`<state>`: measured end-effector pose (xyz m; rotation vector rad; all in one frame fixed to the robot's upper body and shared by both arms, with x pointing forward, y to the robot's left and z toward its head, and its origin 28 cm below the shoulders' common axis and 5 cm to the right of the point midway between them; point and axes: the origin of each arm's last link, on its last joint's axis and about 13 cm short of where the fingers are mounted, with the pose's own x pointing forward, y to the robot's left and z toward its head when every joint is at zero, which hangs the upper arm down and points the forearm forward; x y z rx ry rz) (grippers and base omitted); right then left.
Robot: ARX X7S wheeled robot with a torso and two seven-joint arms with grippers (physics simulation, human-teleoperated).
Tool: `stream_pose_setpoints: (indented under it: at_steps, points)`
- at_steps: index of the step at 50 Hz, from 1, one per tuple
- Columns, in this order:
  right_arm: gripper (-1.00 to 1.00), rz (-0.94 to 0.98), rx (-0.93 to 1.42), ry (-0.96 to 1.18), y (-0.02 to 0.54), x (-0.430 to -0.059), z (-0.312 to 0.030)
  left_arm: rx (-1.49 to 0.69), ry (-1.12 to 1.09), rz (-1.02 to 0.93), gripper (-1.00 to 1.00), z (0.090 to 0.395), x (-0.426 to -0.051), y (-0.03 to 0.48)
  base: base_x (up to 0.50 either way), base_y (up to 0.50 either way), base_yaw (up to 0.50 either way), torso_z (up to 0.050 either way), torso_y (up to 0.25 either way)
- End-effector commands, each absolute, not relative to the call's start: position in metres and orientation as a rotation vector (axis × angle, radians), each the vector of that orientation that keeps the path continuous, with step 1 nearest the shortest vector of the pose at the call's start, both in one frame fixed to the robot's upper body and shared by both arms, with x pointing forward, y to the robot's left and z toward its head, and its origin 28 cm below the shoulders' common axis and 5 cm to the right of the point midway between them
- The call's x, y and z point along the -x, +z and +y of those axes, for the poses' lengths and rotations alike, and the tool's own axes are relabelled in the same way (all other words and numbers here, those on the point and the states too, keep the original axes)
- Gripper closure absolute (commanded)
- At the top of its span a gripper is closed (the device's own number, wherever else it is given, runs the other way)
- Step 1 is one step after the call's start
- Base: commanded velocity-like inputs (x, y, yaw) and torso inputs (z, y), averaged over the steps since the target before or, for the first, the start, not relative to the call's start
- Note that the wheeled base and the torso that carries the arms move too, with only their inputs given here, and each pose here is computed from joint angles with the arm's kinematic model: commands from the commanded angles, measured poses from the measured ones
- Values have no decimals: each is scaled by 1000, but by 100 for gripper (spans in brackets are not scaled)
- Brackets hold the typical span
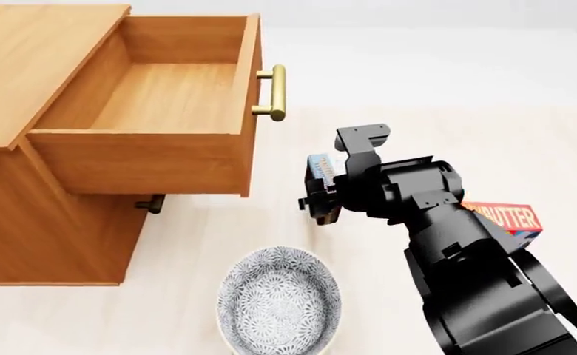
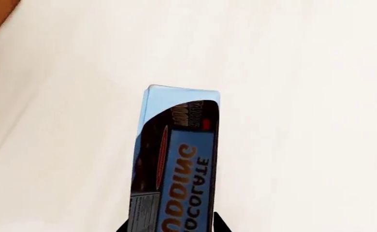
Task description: Put the chocolate pudding in the top drawer of the cabinet and close it.
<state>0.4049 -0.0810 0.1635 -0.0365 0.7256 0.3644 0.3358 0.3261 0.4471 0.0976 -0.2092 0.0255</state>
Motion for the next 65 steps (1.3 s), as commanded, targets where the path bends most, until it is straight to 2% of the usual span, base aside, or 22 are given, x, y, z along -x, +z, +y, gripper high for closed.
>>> stream_pose_setpoints:
  at_steps: [1,17,27,39,52,65]
  points:
    - [100,719,33,372,165,-405,-81,-89,26,-205,-100,326,-337,448,0,0,0,0,250]
    - [100,667,51,346,190,-410,-90,-86,25,-207,-100,325,-334,449,0,0,0,0,250]
    - [100,545,72,297,259,-407,-110,-76,19,-218,-100,325,-332,448,0,0,0,0,250]
    - [100,389,88,258,344,-404,-121,-77,21,-232,-100,327,-326,450,0,0,0,0,3]
    - [100,252,98,313,391,-403,-97,-89,19,-238,-100,329,-321,455,0,0,0,0,0]
    - [100,204,88,419,400,-398,-61,-96,20,-248,-100,331,-316,459,0,0,0,0,0]
